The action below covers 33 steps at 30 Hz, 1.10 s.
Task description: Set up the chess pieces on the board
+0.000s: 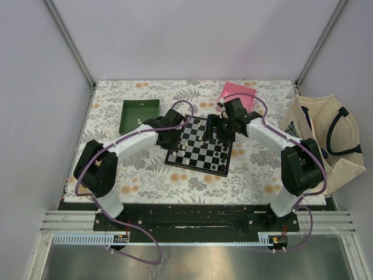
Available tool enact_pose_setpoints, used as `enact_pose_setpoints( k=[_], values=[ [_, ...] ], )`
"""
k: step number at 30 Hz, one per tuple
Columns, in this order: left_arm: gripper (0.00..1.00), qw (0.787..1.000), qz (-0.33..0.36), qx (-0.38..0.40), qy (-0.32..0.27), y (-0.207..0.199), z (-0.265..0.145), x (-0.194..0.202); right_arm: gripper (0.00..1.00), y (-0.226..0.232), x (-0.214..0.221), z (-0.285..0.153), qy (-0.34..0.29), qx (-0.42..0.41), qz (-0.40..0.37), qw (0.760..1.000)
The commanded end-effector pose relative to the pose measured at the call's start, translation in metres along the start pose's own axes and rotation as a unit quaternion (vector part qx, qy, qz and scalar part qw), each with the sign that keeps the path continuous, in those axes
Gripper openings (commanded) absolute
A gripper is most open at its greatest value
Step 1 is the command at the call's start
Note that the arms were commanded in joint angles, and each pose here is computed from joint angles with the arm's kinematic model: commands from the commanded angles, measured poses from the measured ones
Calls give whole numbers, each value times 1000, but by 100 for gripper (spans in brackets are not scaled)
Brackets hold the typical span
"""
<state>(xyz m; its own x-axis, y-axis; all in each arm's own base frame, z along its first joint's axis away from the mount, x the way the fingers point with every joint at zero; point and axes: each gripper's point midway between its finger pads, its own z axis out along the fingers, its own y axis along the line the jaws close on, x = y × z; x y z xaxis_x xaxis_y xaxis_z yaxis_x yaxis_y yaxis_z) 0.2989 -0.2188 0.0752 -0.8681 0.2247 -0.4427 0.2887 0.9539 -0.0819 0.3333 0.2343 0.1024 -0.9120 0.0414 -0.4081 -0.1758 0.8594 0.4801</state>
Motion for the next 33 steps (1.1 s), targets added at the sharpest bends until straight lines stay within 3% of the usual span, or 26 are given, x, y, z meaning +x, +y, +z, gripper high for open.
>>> enact_pose_setpoints(
  k=[1, 14, 33],
  values=[
    [0, 1000, -2, 6, -12, -7, 7, -7, 89, 13, -15, -11, -28, -26, -10, 999],
    [0, 999, 3, -36, -14, 7, 18, -8, 89, 13, -15, -9, -27, -25, -9, 999],
    [0, 999, -3, -38, -17, 5, 31, -6, 89, 12, -14, -6, -20, -23, -5, 1000]
  ],
)
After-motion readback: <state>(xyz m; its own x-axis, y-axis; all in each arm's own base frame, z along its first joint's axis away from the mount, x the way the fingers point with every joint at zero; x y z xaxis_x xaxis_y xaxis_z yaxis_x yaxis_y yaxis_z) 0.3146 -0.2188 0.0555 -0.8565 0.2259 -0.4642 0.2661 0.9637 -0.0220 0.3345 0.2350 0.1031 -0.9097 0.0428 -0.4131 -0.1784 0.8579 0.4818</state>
